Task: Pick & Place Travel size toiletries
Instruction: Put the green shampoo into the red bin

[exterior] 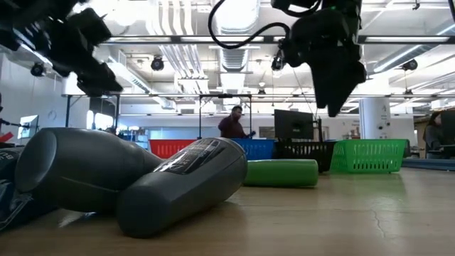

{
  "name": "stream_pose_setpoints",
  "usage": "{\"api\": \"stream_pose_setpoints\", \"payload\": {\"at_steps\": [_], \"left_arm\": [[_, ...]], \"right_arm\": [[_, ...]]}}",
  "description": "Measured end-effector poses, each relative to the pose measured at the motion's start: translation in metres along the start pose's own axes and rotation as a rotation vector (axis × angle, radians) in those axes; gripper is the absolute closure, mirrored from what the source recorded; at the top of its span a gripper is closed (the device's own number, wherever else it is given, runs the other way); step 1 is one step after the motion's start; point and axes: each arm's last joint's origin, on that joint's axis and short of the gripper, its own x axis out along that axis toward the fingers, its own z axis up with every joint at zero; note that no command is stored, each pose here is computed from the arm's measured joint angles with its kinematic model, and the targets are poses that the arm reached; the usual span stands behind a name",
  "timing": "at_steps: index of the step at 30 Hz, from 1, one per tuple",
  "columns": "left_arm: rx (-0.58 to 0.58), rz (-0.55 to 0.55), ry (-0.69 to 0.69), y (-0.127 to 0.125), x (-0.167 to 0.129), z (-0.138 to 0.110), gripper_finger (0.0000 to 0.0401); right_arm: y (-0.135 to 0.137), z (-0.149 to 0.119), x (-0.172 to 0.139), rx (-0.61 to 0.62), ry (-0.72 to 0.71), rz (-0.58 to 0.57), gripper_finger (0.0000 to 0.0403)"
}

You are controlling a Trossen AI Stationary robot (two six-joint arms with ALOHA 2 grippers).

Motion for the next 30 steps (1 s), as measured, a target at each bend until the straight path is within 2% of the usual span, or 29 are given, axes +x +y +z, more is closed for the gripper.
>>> {"api": "stream_pose_setpoints", "payload": {"at_steps": [5,9,14,20,30], "left_arm": [[0.163,-0.006,0.107,-0.006,0.018,0.003,0.0168],[0.298,-0.056,0.182,-0.019,0.034,0.005,0.0145],[0.387,-0.038,0.225,-0.040,0.060,0.014,0.0131],[0.395,0.014,0.320,-0.050,0.092,0.018,0.0132],[0.380,-0.005,0.508,-0.048,0.130,-0.005,0.0133]], "right_arm": [[-0.004,-0.008,-0.001,-0.031,0.046,-0.070,0.0123],[-0.009,-0.013,-0.001,-0.130,0.068,-0.134,0.0112],[-0.013,-0.015,-0.001,-0.223,0.081,-0.195,0.0098],[-0.014,-0.014,-0.001,-0.289,0.045,-0.236,0.0084],[-0.016,-0.012,-0.001,-0.351,0.013,-0.289,0.0076]]}}
